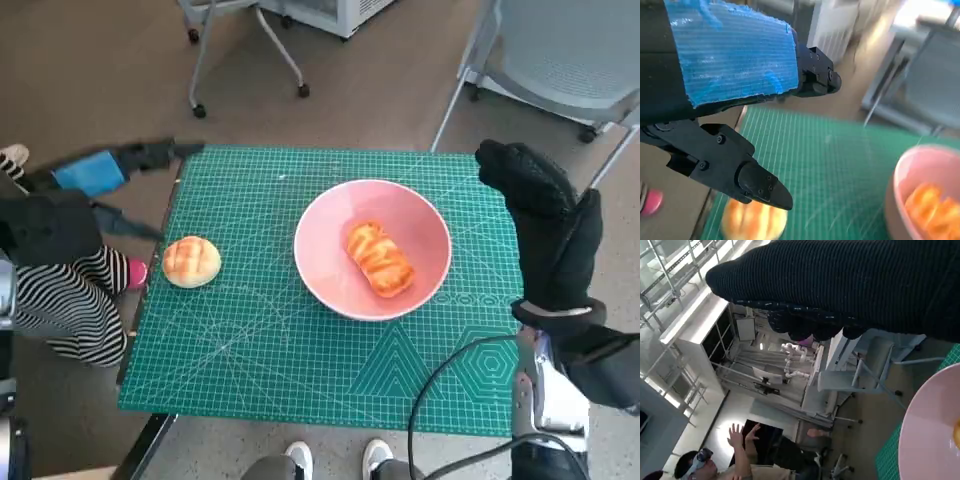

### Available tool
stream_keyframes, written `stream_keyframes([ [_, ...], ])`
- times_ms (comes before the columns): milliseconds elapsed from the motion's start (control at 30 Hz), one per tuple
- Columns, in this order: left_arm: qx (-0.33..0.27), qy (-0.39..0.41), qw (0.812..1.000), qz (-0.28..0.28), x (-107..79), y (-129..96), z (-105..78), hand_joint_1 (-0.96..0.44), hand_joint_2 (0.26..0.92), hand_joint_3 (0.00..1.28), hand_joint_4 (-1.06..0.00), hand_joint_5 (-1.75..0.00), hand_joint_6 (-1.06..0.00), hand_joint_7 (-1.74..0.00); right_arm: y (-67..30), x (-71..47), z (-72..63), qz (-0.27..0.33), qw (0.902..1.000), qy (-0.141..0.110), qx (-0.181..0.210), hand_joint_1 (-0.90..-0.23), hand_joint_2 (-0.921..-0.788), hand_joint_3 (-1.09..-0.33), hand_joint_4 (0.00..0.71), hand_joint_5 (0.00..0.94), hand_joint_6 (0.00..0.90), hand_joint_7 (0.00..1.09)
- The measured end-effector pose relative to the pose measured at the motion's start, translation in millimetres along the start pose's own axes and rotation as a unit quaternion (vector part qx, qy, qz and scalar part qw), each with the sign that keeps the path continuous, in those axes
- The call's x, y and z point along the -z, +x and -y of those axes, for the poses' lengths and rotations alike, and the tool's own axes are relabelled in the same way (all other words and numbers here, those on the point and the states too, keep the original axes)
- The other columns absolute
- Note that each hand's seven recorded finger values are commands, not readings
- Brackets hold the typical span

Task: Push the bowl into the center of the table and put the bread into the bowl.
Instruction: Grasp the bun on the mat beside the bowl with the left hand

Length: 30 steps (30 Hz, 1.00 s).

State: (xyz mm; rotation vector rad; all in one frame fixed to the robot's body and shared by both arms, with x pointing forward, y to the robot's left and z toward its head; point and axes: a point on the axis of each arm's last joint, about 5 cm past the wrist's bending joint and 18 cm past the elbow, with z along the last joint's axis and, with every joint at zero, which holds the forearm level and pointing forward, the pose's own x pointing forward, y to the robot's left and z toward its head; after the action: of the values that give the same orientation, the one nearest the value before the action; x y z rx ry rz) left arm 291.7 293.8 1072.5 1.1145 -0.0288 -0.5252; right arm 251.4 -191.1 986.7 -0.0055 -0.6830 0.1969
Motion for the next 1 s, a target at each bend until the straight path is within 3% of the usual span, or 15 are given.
stream_keyframes([
  [367, 0.057, 0.015, 0.996, -0.061, 9.4, 14, 20.6, -0.21, 0.739, 0.0, -0.12, 0.0, -0.29, -0.02, 0.1, -0.1, 0.4, 0.002, 1.0, 0.006, -0.006, -0.692, -0.921, -0.687, 0.208, 0.0, 0.122, 0.52],
  [700, 0.119, 0.042, 0.983, -0.13, 17.1, 30, 45.7, -0.1, 0.752, 0.01, -0.11, 0.0, -0.29, 0.0, 0.0, -0.9, 1.1, 0.005, 0.9999, 0.012, -0.006, -0.693, -0.921, -0.686, 0.205, 0.0, 0.122, 0.52],
  [1000, 0.148, 0.055, 0.975, -0.155, 19.8, 40, 57.4, 0.01, 0.778, 0.01, -0.18, -0.01, -0.34, -0.01, -1.1, -1.9, 1.1, 0.005, 0.9999, 0.011, -0.007, -0.695, -0.921, -0.686, 0.206, 0.001, 0.122, 0.52],
])
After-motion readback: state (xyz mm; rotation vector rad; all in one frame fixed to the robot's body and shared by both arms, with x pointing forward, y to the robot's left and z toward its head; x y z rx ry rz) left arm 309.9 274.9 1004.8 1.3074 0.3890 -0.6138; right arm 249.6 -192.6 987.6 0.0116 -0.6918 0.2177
